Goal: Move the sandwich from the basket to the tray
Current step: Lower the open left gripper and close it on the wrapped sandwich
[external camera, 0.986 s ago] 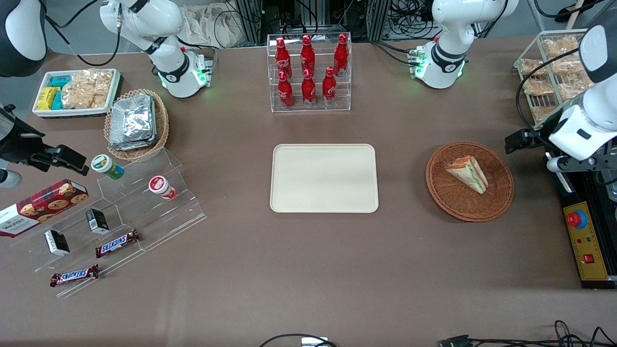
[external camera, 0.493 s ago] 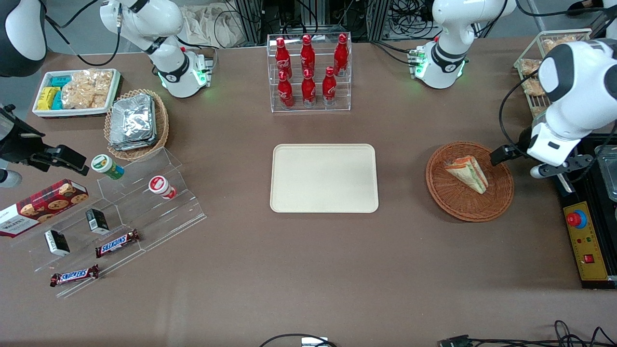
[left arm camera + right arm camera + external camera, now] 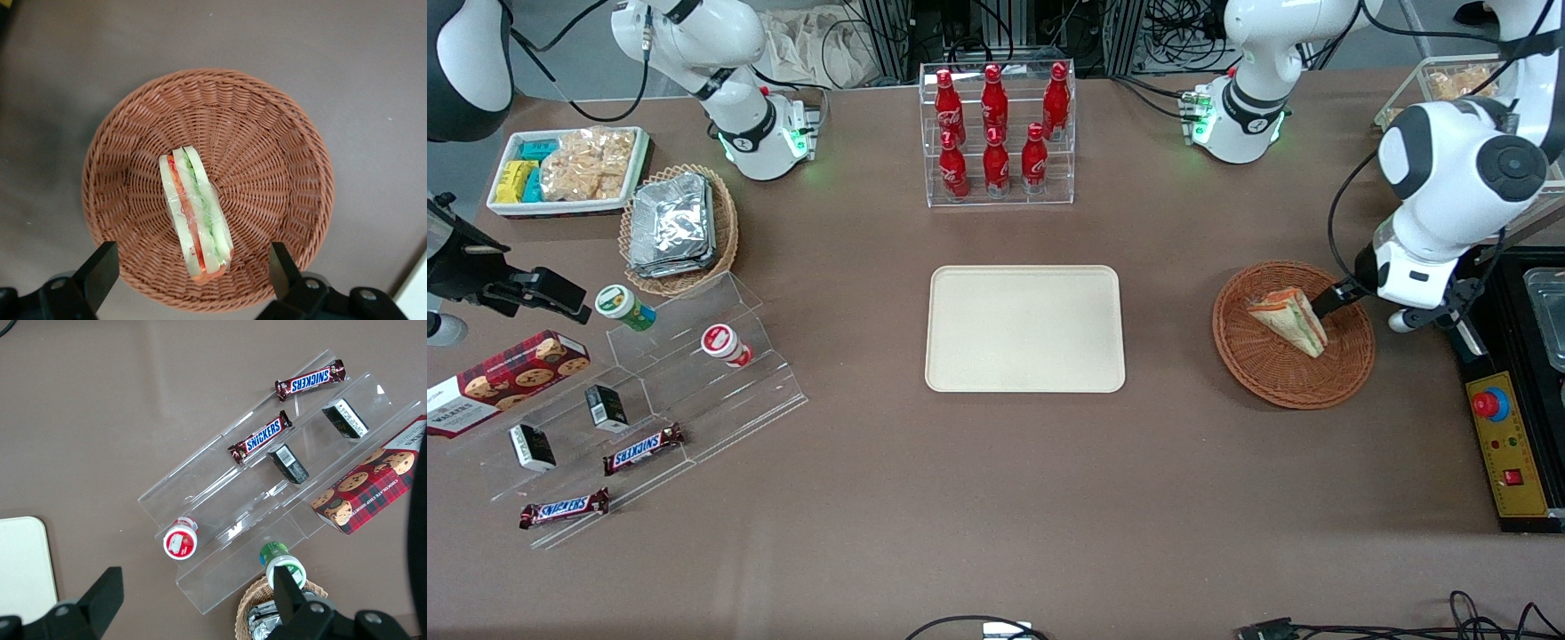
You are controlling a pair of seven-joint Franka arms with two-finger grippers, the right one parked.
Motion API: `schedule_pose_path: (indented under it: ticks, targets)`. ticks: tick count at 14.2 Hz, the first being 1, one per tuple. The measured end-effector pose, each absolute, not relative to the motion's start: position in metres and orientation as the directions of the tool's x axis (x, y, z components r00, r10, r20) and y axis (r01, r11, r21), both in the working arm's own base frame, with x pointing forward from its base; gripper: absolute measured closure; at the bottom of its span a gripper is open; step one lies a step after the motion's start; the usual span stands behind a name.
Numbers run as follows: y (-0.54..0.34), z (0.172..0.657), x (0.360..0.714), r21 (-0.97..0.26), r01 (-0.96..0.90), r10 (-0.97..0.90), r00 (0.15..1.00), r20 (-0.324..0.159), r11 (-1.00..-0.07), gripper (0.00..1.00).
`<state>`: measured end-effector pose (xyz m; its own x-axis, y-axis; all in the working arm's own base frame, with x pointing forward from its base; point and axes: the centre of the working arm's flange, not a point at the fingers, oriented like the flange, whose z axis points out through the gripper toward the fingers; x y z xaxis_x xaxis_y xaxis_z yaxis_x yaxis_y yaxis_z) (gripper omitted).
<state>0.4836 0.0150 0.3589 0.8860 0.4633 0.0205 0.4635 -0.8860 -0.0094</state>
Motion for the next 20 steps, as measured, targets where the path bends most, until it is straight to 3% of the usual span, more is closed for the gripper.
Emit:
schedule_pose_path:
  ticks: [6,20]
  targets:
    - [0.012,0.310,0.465,0.002,0.553,0.553,0.833,0.028,-0.833,0.00]
    - [0.011,0.234,0.436,0.044,0.586,0.588,0.807,0.061,-0.809,0.00]
